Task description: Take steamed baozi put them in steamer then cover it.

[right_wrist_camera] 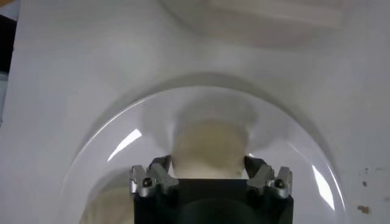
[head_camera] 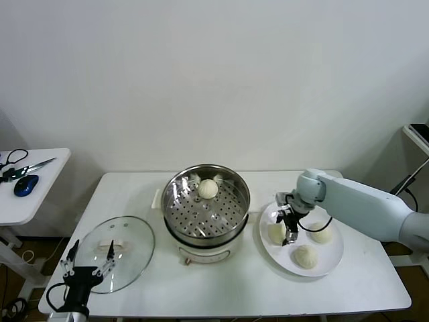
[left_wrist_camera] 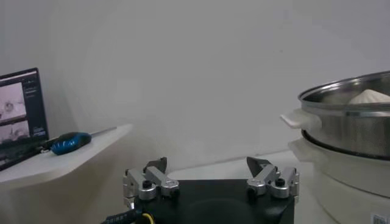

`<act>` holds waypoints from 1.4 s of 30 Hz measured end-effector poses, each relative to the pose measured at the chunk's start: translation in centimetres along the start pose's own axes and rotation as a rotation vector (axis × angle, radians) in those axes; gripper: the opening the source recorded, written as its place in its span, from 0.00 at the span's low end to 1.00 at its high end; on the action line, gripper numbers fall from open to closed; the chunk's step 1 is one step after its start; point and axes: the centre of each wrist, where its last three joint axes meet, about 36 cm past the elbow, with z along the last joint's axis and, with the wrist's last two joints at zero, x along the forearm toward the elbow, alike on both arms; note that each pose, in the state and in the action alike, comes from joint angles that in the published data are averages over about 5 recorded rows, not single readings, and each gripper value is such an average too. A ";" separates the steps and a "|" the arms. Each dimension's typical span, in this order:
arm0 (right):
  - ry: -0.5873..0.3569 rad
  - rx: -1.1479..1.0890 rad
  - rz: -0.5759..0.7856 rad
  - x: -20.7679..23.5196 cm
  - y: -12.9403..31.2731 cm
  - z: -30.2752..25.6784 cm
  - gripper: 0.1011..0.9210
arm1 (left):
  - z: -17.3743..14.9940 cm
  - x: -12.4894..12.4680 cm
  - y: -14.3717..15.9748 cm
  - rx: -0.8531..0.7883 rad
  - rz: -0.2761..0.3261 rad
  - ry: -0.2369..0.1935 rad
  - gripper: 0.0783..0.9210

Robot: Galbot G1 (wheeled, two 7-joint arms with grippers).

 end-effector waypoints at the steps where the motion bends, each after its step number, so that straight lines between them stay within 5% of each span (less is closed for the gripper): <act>1: -0.001 0.000 0.001 0.0 0.0 0.0 0.77 | 0.0 0.0 0.0 0.000 0.000 0.001 0.88; 17: -0.033 -0.003 0.036 3.6 -0.5 0.4 0.74 | 0.0 0.4 0.0 0.000 0.002 0.003 0.88; 30: -0.090 0.014 0.148 17.6 -3.5 -1.3 0.74 | -0.5 0.3 -0.4 0.007 0.015 -0.011 0.88; 42: -0.170 0.079 0.209 26.8 -6.1 -11.5 0.74 | -1.4 0.4 -1.2 0.017 0.042 -0.036 0.88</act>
